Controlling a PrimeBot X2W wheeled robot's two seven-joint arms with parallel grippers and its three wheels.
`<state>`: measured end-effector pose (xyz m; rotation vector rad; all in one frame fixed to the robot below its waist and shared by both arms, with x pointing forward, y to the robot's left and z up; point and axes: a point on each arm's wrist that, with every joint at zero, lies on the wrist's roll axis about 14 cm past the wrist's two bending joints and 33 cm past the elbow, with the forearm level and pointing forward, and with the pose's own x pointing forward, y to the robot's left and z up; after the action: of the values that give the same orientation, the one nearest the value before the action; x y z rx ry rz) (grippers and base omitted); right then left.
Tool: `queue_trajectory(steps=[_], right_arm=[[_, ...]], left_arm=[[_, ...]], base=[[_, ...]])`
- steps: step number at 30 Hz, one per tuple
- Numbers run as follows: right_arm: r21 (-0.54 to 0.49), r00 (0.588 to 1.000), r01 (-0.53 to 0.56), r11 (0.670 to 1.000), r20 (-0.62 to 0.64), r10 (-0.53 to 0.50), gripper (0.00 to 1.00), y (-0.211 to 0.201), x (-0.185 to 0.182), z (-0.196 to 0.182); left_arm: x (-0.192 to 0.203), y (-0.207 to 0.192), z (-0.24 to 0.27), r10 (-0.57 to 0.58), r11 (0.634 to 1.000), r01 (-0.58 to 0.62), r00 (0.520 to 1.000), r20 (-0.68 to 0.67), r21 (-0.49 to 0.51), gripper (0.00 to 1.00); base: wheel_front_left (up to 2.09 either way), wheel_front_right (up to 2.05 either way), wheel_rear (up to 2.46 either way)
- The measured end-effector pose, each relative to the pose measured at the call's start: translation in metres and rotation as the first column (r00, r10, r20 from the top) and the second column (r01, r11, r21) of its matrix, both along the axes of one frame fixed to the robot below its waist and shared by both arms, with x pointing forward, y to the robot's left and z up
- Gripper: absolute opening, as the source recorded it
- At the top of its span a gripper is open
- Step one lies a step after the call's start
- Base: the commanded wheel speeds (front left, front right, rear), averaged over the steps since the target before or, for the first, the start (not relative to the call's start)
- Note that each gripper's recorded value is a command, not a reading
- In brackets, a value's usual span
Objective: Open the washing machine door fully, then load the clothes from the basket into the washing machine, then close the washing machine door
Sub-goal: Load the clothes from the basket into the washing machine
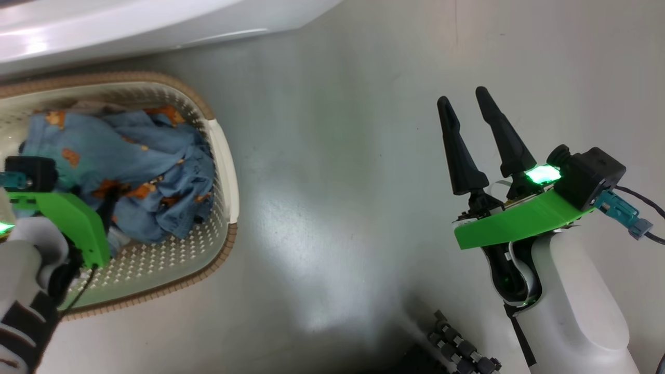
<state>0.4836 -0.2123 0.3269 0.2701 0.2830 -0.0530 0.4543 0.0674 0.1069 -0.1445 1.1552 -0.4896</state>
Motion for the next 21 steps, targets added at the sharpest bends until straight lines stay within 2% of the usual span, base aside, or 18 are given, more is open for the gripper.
queue_trajectory(steps=[8, 14, 15, 16, 17, 18, 21], right_arm=[[-0.003, 1.0, 0.002, 1.0, -0.025, -0.002, 1.0, -0.001, -0.003, -0.01], [-0.008, 0.999, 0.004, 1.0, -0.035, -0.004, 1.0, -0.003, -0.005, -0.013], [-0.008, 0.999, 0.004, 1.0, -0.034, -0.004, 1.0, -0.003, -0.005, -0.013], [-0.008, 0.999, 0.004, 1.0, -0.034, -0.004, 1.0, -0.003, -0.005, -0.013], [-0.008, 0.999, 0.004, 1.0, -0.034, -0.004, 1.0, -0.003, -0.005, -0.013], [-0.007, 0.999, 0.004, 1.0, -0.033, -0.004, 1.0, -0.003, -0.005, -0.013], [-0.006, 1.0, 0.002, 1.0, -0.03, -0.002, 1.0, -0.002, -0.004, -0.011]], left_arm=[[0.003, 0.003, -0.015, -0.016, 1.0, 0.016, 1.0, -0.026, 0.024, 1.0], [-0.016, -0.017, -0.019, -0.061, 0.998, 0.059, 0.99, -0.127, -0.017, 1.0], [-0.016, -0.017, -0.019, -0.067, 0.998, 0.065, 0.99, -0.123, -0.018, 0.7], [-0.016, -0.016, -0.019, -0.065, 0.998, 0.063, 0.99, -0.123, -0.017, 0.46], [-0.016, -0.014, -0.019, -0.064, 0.998, 0.062, 0.99, -0.124, -0.015, 0.29], [-0.016, -0.013, -0.019, -0.067, 0.998, 0.066, 0.99, -0.124, -0.013, 0.0], [-0.016, -0.012, -0.018, -0.059, 0.998, 0.057, 0.99, -0.124, -0.018, 0.0]], base=[[0.0, 0.0, 0.0], [0.0, 0.0, 0.0], [0.0, 0.0, 0.0], [0.0, 0.0, 0.0], [0.0, 0.0, 0.0], [0.0, 0.0, 0.0], [0.0, 0.0, 0.0]])
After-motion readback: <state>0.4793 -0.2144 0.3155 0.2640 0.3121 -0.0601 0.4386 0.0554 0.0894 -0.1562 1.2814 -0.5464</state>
